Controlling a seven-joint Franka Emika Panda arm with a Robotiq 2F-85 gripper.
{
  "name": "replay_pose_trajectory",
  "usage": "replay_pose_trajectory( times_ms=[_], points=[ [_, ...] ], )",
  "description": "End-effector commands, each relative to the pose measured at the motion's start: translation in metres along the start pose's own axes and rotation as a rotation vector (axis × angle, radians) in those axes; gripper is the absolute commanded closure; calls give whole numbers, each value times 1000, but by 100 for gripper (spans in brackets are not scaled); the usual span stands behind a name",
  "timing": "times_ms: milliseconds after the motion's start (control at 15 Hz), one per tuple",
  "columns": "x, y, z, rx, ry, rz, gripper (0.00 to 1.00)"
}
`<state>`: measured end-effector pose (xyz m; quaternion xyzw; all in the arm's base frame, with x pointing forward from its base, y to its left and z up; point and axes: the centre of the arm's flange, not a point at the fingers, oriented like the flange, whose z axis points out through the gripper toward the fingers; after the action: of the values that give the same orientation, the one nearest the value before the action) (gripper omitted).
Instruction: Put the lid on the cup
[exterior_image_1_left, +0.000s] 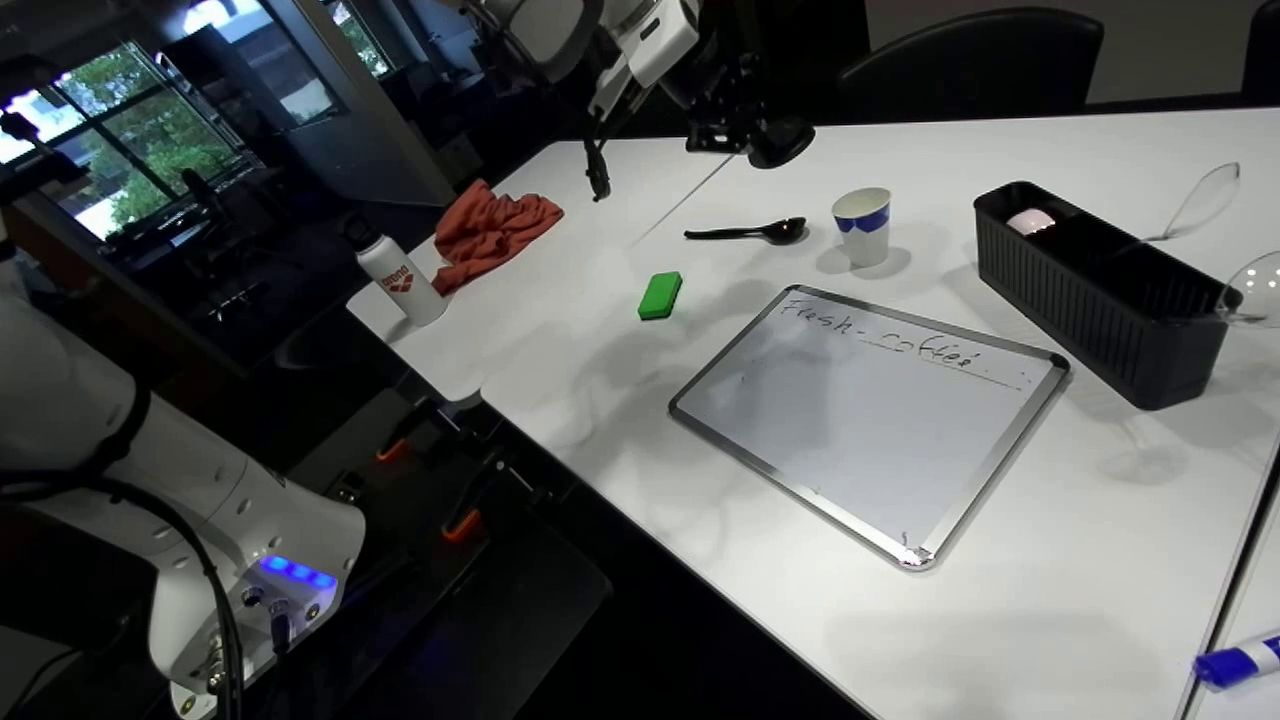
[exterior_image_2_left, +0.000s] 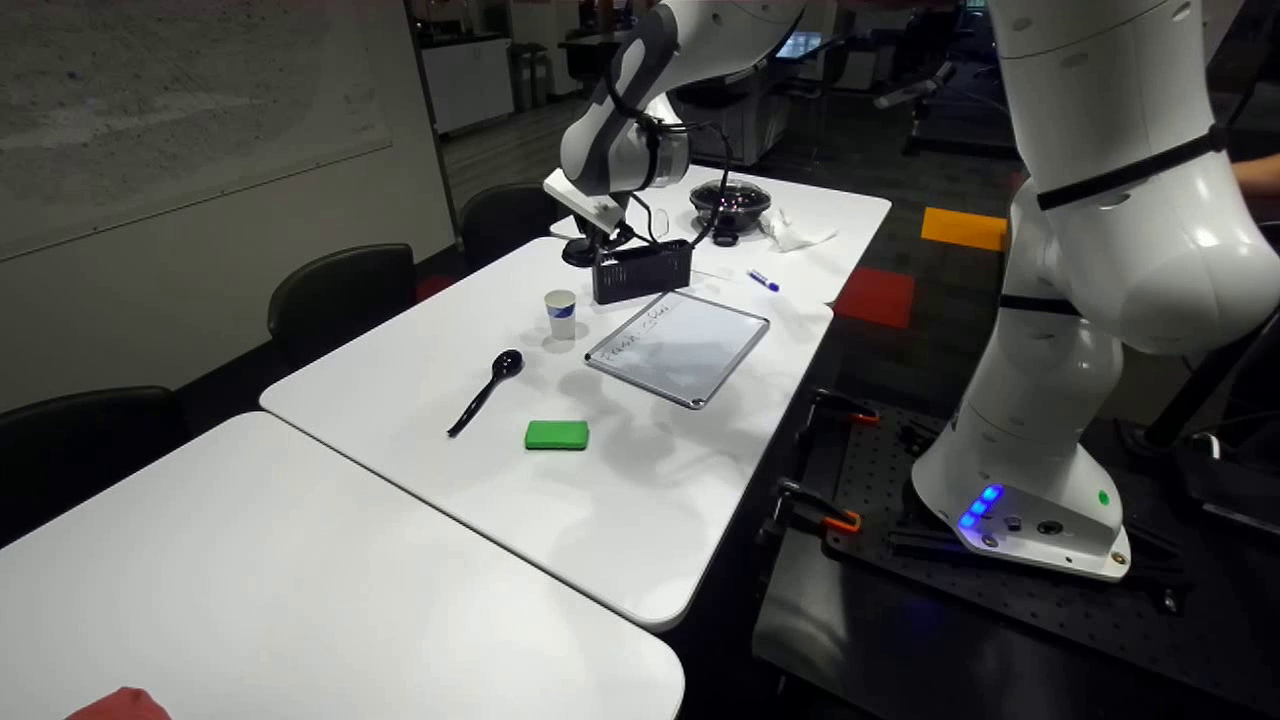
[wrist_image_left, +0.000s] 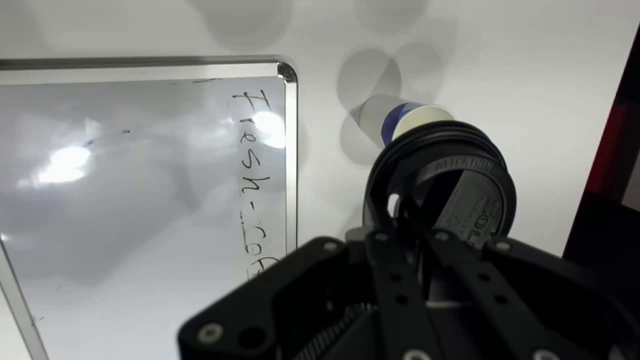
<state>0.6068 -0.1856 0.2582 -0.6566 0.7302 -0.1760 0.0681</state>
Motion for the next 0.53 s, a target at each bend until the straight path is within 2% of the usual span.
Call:
replay_pose_trajectory(
  times_ms=[0,133,333,400,467],
  points=[
    [-4,-12,1,4,-33,-10,91],
    [-4,-25,2,12,-70,-10,91],
    [1,-25,5,11,-69,-3,91],
    [1,-25,5,10,-69,-4,98],
    [-1,-32,9,24,-45,-1,98]
  ],
)
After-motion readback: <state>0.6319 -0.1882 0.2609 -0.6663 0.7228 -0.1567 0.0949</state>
